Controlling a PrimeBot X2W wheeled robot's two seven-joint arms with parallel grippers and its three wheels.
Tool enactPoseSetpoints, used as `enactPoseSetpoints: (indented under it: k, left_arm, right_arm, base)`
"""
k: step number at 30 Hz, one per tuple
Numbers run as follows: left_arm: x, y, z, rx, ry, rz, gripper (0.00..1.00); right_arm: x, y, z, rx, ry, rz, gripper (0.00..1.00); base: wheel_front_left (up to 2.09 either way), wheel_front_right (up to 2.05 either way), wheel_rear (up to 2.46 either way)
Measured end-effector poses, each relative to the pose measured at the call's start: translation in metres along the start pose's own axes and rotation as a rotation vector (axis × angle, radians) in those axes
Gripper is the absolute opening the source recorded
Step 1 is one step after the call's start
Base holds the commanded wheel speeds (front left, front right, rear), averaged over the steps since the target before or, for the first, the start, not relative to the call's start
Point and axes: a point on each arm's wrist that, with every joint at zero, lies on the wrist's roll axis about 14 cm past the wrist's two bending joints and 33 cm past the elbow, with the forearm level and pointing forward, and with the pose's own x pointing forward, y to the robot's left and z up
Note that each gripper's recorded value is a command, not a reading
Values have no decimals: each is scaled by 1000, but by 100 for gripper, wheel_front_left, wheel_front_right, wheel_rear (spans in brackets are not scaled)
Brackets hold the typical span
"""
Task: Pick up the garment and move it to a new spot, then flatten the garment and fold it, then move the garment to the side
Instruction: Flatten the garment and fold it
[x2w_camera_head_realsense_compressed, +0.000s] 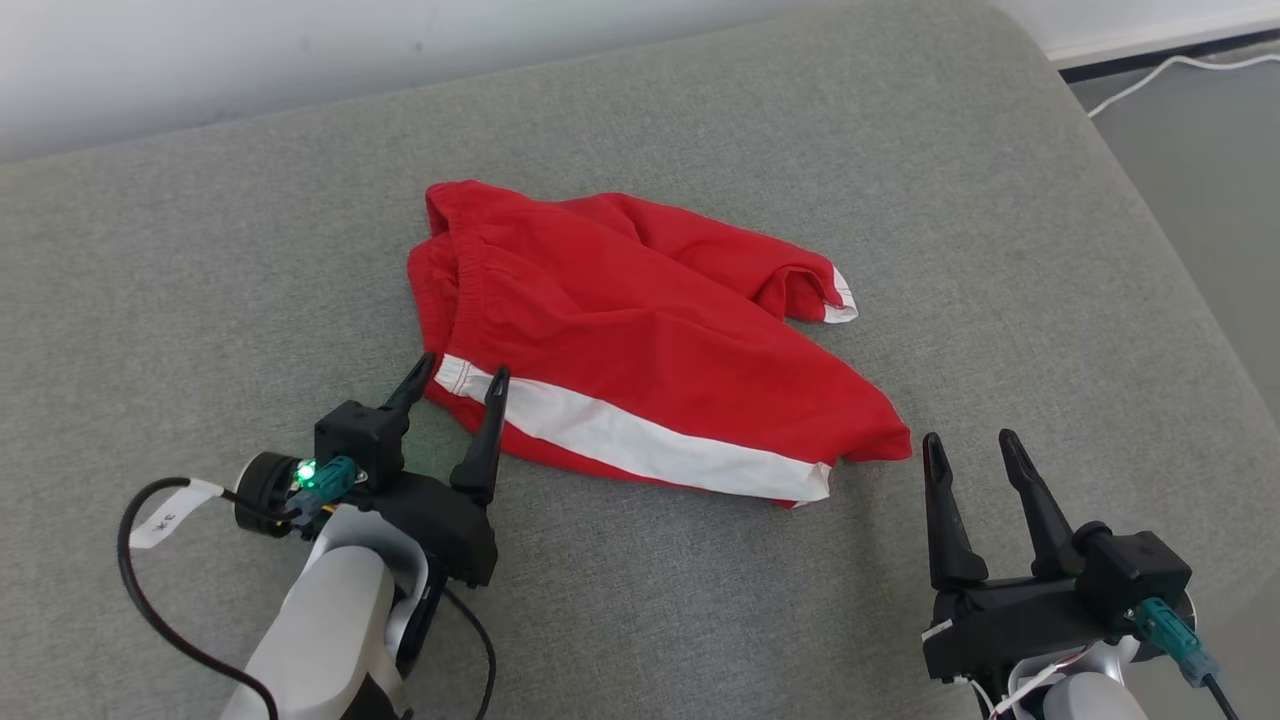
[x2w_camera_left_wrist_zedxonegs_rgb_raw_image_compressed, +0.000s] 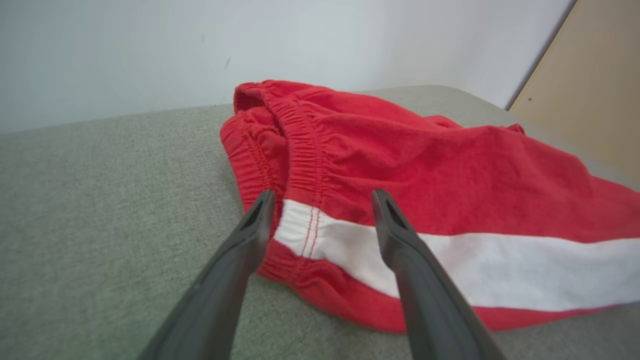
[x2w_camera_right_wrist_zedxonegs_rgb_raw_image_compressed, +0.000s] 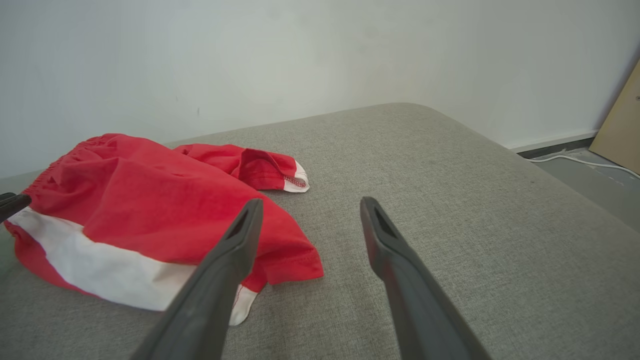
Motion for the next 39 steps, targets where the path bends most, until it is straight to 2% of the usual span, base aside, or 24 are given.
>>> enactPoseSetpoints:
  k: [6, 9, 10, 16, 22, 32, 38, 39]
  left_arm:
    - [2, 3, -15, -28, 45, 5, 100]
    - [0, 5, -16, -34, 49, 11, 18]
    - [0, 6, -14, -37, 45, 14, 0]
    - [-8, 19, 4, -54, -9, 57, 0]
    - [-38, 42, -1, -56, 8, 137, 0]
    - [-89, 90, 12, -23, -7, 312, 0]
    - [-140, 122, 6, -7, 27, 454, 0]
    - [-145, 124, 8, -3, 22, 464, 71]
  right_arm:
    - [0, -6, -1, -1, 4, -21, 100]
    - [1, -6, -3, 1, 8, -21, 100]
    - [1, -6, -3, 3, 8, -20, 100]
    - [6, -1, -3, 9, 5, -3, 100]
    - [9, 7, -8, 14, 16, 30, 100]
    - [15, 35, -8, 33, 11, 116, 100]
    - [18, 58, -7, 41, 7, 187, 100]
    - [17, 61, -7, 43, 6, 198, 100]
  base:
    - [0, 0, 0]
    - [0, 0, 0]
    - [0, 0, 0]
    - [0, 0, 0]
    - [0, 0, 0]
    - [0, 0, 0]
    - [0, 0, 0]
    - [0, 0, 0]
